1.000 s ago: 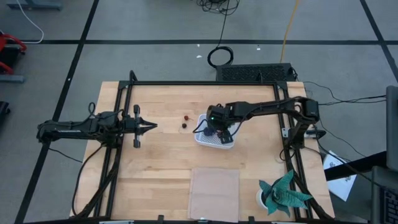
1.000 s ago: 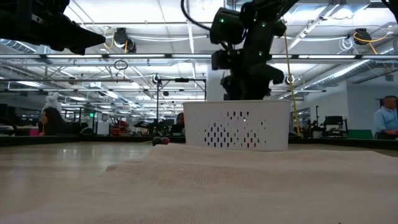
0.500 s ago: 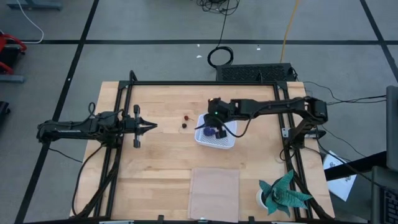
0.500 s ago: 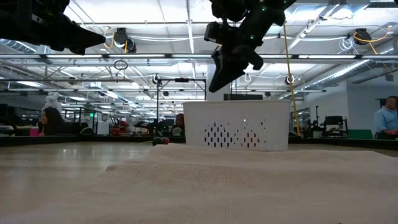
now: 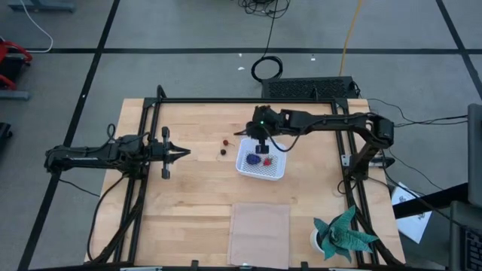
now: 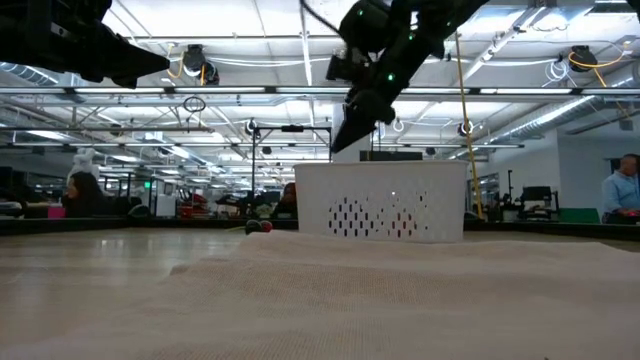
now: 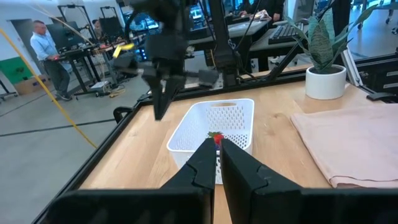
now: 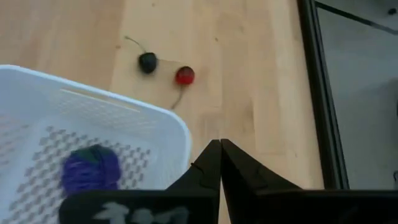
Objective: Pick and placing Produce into tupperware
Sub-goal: Adjust the white basket
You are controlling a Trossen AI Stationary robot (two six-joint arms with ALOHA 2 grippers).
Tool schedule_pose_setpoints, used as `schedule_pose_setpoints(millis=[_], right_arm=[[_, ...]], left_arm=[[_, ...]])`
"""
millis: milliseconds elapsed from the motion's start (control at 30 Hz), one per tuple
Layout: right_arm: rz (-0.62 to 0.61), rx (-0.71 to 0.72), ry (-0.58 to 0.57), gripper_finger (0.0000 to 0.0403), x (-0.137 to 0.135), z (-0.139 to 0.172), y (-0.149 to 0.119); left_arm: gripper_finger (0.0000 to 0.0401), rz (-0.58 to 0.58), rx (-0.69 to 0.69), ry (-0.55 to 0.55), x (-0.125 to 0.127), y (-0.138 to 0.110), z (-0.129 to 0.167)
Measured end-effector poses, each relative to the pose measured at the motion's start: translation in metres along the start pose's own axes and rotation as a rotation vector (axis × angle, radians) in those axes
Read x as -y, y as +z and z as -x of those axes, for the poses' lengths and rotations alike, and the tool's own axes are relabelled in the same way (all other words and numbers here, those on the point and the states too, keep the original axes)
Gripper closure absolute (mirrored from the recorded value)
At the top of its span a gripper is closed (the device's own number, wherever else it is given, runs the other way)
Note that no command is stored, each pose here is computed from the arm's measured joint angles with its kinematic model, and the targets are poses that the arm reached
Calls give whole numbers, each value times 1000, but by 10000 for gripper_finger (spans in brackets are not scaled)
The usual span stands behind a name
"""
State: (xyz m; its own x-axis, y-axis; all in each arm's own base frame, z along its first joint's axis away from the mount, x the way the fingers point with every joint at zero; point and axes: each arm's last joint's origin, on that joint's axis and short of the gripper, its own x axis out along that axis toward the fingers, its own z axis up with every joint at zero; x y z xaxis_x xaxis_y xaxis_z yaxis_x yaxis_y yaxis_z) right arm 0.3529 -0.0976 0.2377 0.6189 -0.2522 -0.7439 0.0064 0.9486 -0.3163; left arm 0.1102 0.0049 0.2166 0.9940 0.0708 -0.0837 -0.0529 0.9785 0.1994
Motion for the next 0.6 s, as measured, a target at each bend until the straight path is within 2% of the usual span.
schedule_pose_setpoints(millis=[233, 600], right_arm=[[-15, -86, 15, 403, 4, -31, -16], [-39, -101, 25, 403, 13, -32, -22]], left_arm=[[375, -7, -11, -2, 0, -1, 0], [375, -9, -28, 17, 0, -2, 0]])
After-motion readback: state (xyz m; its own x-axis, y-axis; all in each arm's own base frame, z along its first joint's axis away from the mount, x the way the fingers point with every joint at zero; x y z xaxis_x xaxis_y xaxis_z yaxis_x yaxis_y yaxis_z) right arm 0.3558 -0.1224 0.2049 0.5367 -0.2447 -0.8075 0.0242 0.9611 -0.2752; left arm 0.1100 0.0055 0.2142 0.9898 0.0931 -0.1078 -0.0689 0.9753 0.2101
